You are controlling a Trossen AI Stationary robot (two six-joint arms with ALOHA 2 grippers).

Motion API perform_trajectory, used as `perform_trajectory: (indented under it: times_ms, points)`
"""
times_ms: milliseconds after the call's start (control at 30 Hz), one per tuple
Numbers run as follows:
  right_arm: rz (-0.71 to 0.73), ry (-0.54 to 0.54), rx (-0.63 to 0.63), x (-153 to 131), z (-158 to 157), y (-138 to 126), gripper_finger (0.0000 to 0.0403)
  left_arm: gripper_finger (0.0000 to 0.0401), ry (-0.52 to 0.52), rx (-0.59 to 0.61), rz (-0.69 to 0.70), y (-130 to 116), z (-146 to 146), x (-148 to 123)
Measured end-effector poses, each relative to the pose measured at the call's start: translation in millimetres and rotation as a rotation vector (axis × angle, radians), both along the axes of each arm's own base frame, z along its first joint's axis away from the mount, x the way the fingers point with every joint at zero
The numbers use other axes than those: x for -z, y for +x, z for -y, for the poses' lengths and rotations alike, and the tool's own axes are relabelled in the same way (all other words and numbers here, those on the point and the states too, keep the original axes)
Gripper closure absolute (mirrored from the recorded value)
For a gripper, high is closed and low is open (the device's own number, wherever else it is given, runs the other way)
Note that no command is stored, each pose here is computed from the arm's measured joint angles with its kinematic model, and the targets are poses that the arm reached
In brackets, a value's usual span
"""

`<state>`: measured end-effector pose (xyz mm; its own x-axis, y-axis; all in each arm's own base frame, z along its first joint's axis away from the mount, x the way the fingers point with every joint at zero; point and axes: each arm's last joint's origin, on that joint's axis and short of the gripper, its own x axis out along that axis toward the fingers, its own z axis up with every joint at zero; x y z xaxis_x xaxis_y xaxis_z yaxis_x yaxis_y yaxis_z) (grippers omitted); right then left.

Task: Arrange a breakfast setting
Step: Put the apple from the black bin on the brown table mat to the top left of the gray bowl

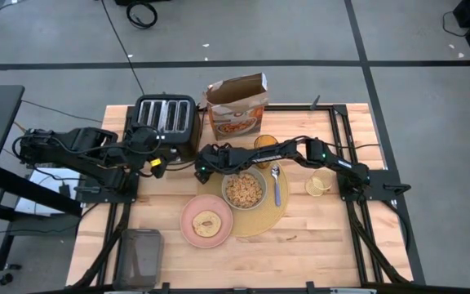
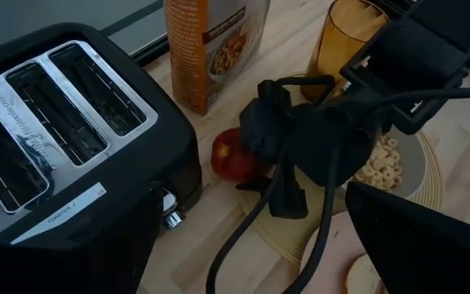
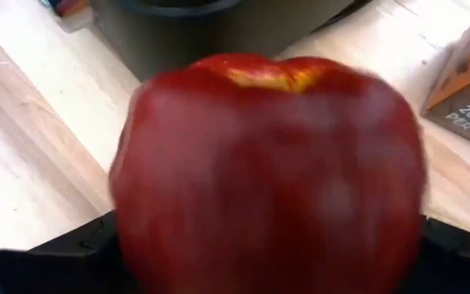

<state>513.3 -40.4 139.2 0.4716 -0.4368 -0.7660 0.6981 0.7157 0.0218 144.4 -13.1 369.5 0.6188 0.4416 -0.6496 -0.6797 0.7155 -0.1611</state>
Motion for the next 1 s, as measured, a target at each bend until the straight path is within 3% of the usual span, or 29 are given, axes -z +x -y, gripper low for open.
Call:
perform_trajectory:
  times_ms: [267,600,800,1000]
  points:
    - [0.041,-0.062,-0.042,-13.2,-2.2,3.3,0.0087,0.0012,0.0,0.0,0.001,0.0,0.0,0.0]
    - [0.043,-0.063,-0.107,-24.7,-9.4,2.4,0.0087,0.0012,0.006,-0.002,-0.022,-1.8,-0.4,1.1]
    - [0.082,-0.142,-0.237,-76.5,-32.6,-7.1,0.0087,0.0012,0.012,0.1,0.006,-17.9,6.4,-4.3]
    - [0.261,-0.243,-0.394,-173.7,-64.1,-37.9,0.0087,0.0012,0.075,0.255,0.125,-35.6,18.2,-16.5]
